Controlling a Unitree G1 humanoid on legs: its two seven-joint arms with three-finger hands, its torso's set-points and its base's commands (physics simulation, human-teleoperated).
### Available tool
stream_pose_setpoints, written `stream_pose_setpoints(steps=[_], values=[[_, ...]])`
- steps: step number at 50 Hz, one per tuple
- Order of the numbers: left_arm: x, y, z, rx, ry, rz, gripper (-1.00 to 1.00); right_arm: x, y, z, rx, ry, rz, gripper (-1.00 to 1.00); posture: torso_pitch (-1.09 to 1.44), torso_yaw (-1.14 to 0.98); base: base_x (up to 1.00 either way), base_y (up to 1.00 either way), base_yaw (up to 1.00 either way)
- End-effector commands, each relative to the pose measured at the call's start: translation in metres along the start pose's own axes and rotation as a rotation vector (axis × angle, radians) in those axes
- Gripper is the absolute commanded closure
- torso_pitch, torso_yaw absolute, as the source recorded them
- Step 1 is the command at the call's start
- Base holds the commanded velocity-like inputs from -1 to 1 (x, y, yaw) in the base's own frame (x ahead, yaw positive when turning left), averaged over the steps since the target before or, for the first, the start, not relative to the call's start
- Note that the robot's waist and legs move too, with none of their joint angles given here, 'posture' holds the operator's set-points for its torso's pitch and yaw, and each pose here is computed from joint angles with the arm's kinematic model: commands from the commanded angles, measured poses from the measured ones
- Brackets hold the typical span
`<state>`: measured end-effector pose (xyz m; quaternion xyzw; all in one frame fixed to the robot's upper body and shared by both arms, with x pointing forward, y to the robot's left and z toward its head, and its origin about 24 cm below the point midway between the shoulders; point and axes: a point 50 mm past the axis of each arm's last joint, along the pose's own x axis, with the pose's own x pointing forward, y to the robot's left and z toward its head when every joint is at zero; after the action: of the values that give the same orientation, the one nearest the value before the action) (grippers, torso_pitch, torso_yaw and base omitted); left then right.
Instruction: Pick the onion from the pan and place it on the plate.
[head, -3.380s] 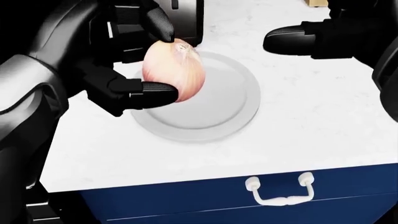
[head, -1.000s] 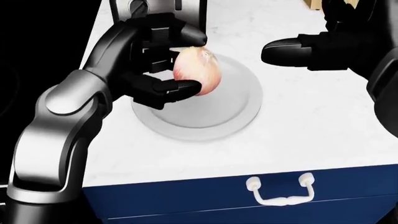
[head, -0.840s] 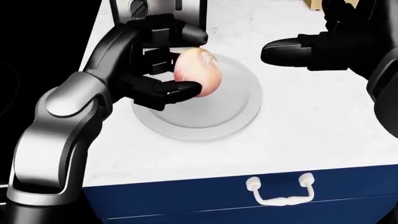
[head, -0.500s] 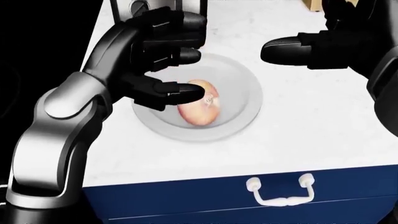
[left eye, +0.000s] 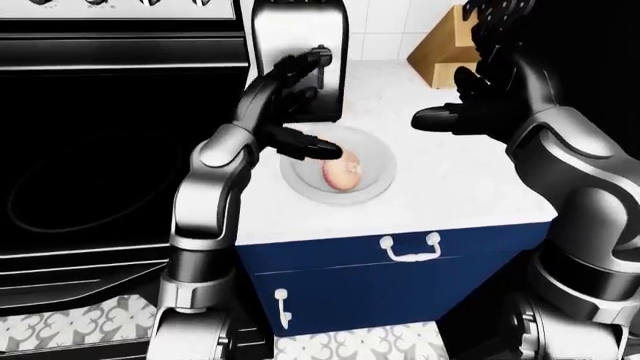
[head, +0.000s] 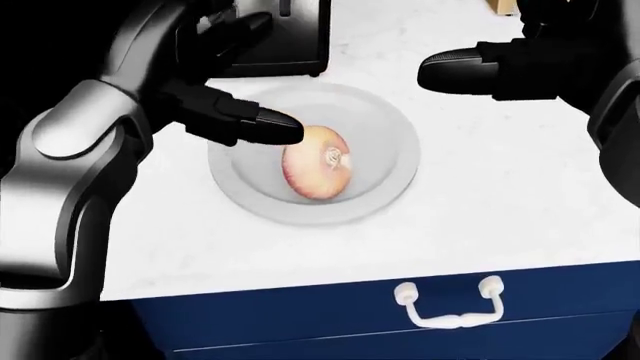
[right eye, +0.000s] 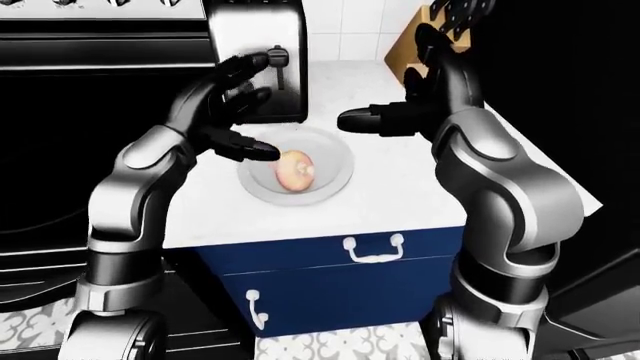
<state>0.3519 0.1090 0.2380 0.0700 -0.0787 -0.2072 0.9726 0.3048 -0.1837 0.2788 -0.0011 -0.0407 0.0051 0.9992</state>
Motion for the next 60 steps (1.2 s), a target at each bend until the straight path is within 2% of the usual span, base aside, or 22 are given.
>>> stream_pose_setpoints(steps=[1,4,18,27,37,44,45,50,60], values=[[-0.001,0.003,0.024,0.028,-0.093,0.014,-0.9,-0.003,-0.001,0.018,-0.002,-0.092,-0.005,-1.0,0.0,0.0,0.0,0.0,0.0],[-0.001,0.009,0.027,0.036,-0.098,0.036,-1.0,-0.003,0.0,0.019,-0.003,-0.095,-0.001,-1.0,0.0,0.0,0.0,0.0,0.0],[-0.007,0.029,0.04,0.033,-0.119,0.127,-1.0,0.005,0.0,0.029,-0.009,-0.115,0.005,-1.0,0.0,0.0,0.0,0.0,0.0],[-0.012,0.048,0.047,0.043,-0.139,0.217,-1.0,0.011,0.002,0.035,-0.009,-0.129,0.01,-1.0,0.0,0.0,0.0,0.0,0.0],[-0.019,0.06,0.053,0.039,-0.166,0.288,-1.0,0.015,0.005,0.039,-0.006,-0.155,0.014,-1.0,0.0,0.0,0.0,0.0,0.0],[-0.023,0.071,0.061,0.041,-0.201,0.369,-1.0,0.017,0.005,0.041,-0.003,-0.18,0.011,-1.0,0.0,0.0,0.0,0.0,0.0],[-0.024,0.075,0.064,0.038,-0.215,0.395,-1.0,0.017,0.006,0.042,-0.001,-0.191,0.011,-1.0,0.0,0.0,0.0,0.0,0.0],[-0.028,0.082,0.07,0.037,-0.263,0.449,-1.0,0.018,0.007,0.044,-0.007,-0.211,0.014,-1.0,0.0,0.0,0.0,0.0,0.0],[-0.032,0.087,0.077,0.037,-0.304,0.489,-1.0,0.021,0.01,0.054,-0.012,-0.283,0.017,-1.0,0.0,0.0,0.0,0.0,0.0]])
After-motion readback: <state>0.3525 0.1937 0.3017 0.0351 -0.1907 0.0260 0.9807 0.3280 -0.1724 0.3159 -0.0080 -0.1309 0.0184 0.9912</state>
